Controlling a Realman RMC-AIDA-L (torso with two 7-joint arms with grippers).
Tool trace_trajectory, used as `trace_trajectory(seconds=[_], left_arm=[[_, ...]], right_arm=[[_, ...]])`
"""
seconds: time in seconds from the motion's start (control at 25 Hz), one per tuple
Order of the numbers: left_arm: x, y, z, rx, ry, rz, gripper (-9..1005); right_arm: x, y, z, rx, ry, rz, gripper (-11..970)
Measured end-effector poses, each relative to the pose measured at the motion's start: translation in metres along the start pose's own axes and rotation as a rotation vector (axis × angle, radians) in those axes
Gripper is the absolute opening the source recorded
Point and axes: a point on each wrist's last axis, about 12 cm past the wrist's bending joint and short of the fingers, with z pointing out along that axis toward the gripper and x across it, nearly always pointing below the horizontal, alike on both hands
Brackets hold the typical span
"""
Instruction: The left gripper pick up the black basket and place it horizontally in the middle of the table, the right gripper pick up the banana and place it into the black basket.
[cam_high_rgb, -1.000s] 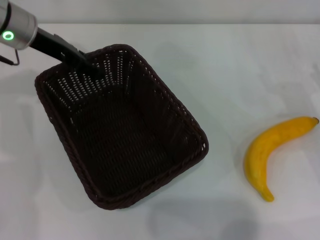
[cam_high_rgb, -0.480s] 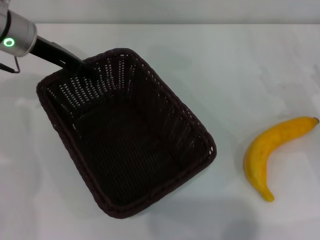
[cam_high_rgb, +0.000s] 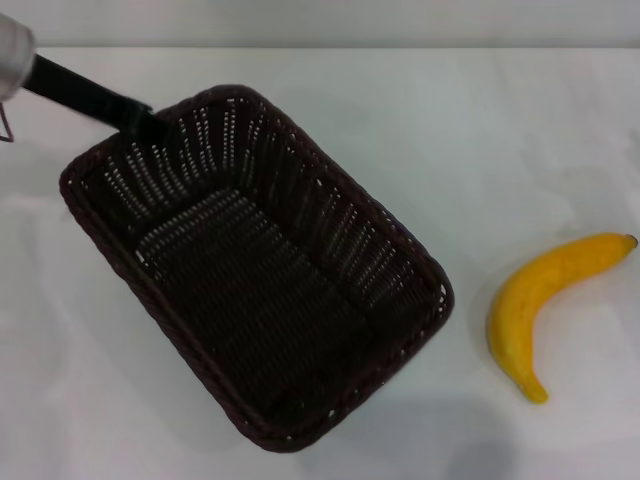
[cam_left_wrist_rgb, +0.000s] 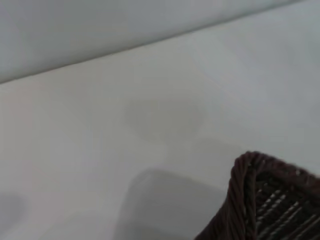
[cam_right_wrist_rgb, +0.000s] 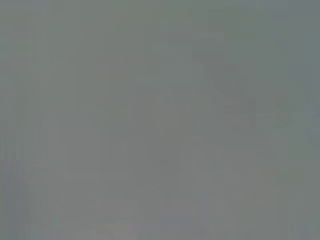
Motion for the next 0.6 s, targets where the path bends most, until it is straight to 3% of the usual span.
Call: trace_trajectory(seconds=[0.28,0.6], left_arm=[[0.018,0.013,-0.031,0.141,-0.201,-0.198,210],[0.063,0.031,-0.040,0.244,-0.431,-0.482,211]], right_arm=[[0.001,-0.005,-0.003,0.015,0.008,-0.004,843],[-0.001,-0.025,-0.011,0.118,0.011,-0.016,843]])
